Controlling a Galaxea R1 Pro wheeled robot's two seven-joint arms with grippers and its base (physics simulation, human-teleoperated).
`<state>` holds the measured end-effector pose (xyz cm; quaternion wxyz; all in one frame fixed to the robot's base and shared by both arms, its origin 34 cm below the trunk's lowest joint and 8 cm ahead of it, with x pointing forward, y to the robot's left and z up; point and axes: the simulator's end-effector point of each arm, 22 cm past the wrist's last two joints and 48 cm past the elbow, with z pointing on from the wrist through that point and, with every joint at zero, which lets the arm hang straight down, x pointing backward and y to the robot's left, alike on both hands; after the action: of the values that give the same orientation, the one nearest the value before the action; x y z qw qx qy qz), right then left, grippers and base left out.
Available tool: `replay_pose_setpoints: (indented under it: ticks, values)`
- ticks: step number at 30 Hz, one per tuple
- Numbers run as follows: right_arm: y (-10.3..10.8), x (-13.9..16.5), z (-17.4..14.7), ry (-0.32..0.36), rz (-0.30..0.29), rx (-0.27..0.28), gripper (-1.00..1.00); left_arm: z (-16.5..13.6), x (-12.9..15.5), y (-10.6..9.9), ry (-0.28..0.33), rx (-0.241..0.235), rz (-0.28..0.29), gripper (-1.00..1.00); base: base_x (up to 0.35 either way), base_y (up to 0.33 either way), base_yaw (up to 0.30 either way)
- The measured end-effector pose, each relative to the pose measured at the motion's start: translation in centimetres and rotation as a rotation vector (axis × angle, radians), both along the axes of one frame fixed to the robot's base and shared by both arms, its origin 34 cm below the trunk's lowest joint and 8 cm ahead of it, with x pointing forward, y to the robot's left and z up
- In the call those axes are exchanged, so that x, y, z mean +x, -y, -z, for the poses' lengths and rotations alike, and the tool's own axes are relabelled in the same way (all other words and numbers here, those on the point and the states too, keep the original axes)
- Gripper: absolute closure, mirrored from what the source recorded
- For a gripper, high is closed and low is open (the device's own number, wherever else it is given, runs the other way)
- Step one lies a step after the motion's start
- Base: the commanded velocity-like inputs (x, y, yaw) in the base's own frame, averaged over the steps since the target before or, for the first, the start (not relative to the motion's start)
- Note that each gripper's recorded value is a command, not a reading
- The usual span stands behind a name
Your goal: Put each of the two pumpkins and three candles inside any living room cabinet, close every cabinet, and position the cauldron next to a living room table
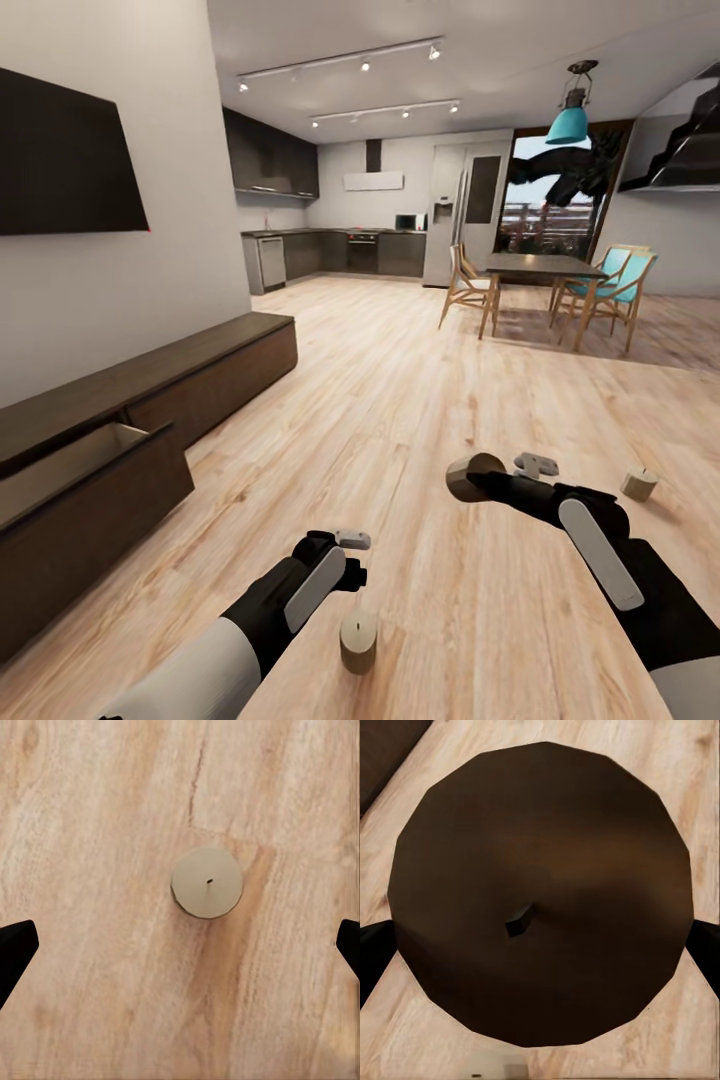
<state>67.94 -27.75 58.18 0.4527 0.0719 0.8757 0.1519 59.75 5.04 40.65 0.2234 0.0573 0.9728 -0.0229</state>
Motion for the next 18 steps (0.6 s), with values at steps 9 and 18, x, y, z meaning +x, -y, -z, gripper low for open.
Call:
replay_pose_setpoints:
  ticks: [9,18]
  values:
    - [0.08,-0.09,-0.04,0.002,0.002,-0.003,1.00,-0.16,0.05,-0.01,0.004,-0.001,-0.001,-1.00,0.000,0.000,-0.253]
    - [0.09,-0.13,-0.28,0.006,0.003,-0.004,1.00,0.81,-0.60,-0.69,-0.022,0.016,-0.009,-1.00,0.231,0.000,-0.253]
